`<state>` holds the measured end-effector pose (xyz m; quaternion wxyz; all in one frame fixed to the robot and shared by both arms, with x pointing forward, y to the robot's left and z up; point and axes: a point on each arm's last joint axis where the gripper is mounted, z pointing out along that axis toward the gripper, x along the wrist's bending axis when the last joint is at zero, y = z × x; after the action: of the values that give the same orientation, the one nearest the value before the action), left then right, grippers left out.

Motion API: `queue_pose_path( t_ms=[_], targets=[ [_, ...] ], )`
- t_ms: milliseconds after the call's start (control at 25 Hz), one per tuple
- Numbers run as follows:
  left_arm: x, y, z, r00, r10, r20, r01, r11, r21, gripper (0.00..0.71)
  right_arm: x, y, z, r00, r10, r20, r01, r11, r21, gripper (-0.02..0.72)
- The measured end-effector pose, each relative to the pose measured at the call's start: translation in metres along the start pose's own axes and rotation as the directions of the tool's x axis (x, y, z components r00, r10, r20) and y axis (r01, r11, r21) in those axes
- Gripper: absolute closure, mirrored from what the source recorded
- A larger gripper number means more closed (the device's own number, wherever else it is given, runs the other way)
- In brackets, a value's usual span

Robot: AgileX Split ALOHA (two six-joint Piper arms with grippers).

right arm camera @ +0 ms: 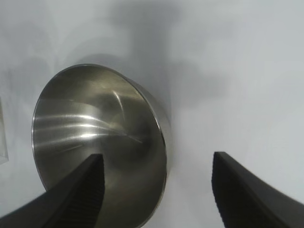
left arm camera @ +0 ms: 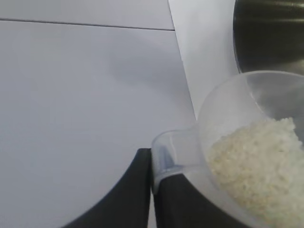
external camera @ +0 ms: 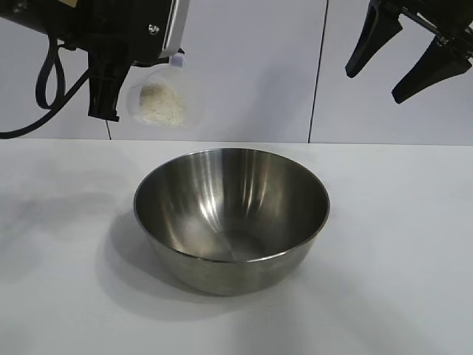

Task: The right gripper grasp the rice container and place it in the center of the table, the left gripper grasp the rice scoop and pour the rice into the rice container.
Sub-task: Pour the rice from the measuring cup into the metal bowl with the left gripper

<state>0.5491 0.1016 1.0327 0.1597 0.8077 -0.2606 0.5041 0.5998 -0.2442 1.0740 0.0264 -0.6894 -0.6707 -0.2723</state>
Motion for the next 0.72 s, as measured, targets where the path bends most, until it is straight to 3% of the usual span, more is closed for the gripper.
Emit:
queue_pose_path(
  t_ms=[240,720],
  targets=[
    [0.000,0.019,0.000,0.998,0.057,0.004,-0.057,0.997,-0.043,0.704,0.000,0.000,0.000,1.000,0.000,0.000,0.000,1.000,0.000,0.252],
    [-0.002,0.018,0.000,0.977,0.210,0.023,-0.210,0.977,-0.030,0.704,0.000,0.000,0.000,1.000,0.000,0.000,0.000,1.000,0.000,0.252]
  ],
)
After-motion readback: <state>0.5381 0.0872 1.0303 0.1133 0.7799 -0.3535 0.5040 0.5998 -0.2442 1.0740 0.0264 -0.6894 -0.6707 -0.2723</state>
